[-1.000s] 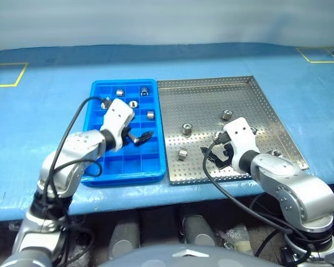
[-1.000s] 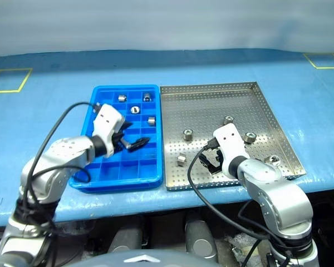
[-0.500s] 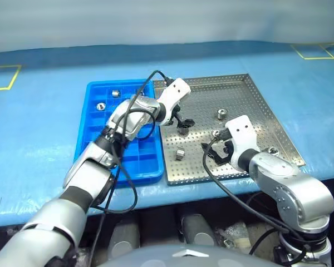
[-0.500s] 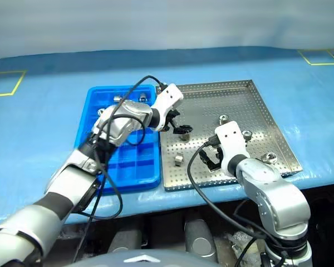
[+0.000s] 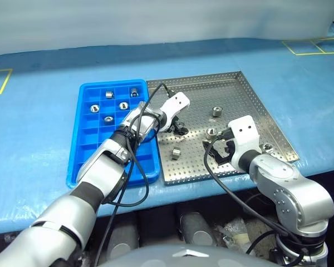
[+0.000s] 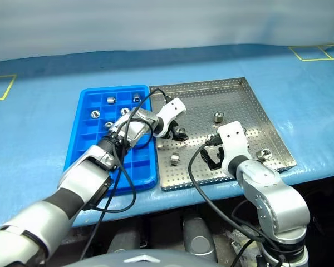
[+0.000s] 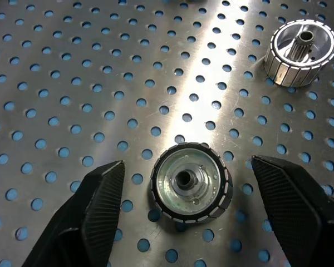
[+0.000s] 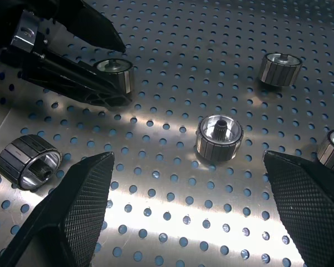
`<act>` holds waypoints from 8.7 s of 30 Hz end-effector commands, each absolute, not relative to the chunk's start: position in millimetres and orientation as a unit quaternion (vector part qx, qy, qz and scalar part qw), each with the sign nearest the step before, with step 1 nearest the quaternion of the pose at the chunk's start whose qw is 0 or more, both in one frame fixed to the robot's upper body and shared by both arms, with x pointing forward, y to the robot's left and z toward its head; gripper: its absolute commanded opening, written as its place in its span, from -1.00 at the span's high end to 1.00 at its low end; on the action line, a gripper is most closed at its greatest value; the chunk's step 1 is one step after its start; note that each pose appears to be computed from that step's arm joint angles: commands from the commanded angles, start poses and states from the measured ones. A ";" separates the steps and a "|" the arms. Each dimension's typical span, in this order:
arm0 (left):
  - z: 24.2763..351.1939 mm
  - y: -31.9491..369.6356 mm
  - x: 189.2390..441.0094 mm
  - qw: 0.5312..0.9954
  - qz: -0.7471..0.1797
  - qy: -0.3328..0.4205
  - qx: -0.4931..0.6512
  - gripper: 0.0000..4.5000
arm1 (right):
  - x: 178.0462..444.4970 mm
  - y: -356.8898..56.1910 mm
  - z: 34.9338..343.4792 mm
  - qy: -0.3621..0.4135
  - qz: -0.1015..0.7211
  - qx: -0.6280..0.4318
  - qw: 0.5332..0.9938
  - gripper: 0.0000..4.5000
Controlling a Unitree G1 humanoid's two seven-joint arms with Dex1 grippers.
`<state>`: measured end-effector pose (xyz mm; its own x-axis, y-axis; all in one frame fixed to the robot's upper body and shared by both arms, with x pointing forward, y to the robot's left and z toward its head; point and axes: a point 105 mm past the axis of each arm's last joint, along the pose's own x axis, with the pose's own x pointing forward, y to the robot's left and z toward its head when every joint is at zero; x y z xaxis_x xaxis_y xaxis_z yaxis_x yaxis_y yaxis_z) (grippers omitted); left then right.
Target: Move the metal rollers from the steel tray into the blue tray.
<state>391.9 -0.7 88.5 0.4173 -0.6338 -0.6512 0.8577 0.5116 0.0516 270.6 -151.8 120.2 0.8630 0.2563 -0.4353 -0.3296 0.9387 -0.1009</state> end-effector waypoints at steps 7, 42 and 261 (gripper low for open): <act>162.0 31.4 386.9 0.876 -0.436 0.183 0.096 0.45 | 281.5 -135.8 136.5 0.176 0.181 -0.089 0.963 -1.00; 91.7 -21.0 379.8 0.810 -0.459 0.293 0.218 0.15 | 287.2 -128.7 141.8 0.153 0.170 -0.072 0.971 -1.00; 139.4 184.1 200.4 0.981 -0.170 -0.045 0.080 -1.00 | 302.8 84.8 107.0 0.177 0.486 -0.033 0.855 -0.93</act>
